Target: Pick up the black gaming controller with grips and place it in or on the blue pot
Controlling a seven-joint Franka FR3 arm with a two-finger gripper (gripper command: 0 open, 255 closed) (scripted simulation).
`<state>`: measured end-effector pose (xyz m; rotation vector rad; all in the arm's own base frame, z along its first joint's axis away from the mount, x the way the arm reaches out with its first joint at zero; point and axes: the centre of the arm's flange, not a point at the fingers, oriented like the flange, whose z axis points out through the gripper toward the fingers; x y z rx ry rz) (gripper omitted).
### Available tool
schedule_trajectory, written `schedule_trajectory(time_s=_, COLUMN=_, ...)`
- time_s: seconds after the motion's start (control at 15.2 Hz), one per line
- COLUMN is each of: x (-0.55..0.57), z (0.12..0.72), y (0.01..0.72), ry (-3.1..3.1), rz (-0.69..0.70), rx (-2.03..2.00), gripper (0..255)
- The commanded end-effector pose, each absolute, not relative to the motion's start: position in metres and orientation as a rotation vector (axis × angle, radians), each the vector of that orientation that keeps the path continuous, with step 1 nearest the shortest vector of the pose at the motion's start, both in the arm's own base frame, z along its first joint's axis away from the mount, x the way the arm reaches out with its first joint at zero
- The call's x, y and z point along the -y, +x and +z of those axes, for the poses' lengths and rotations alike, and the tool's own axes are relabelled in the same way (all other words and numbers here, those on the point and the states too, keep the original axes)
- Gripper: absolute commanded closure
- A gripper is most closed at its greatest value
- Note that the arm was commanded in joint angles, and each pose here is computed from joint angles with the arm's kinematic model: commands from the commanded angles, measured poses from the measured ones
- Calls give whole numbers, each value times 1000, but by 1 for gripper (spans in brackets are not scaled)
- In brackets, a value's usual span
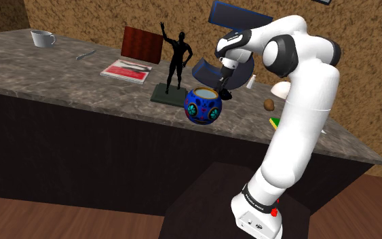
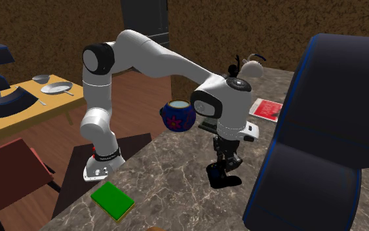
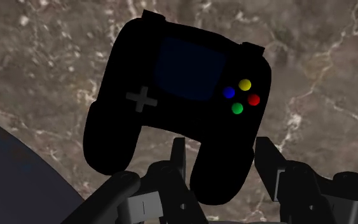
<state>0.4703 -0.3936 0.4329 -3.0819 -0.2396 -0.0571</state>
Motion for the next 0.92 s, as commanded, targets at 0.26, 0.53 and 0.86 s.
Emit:
schedule_trajectory(time_s=0.26, x=393, z=464, y=469, ry=-3082, rz=-57, rx=240, gripper=255)
schedule_trajectory(time_s=0.53, x=393, z=485, y=469, ry=-3082, rz=-57, rx=240, gripper=255)
schedule_trajectory(time_s=0.86, x=393, z=512, y=469, ry=-3082, rz=-57, rx=240, gripper=255)
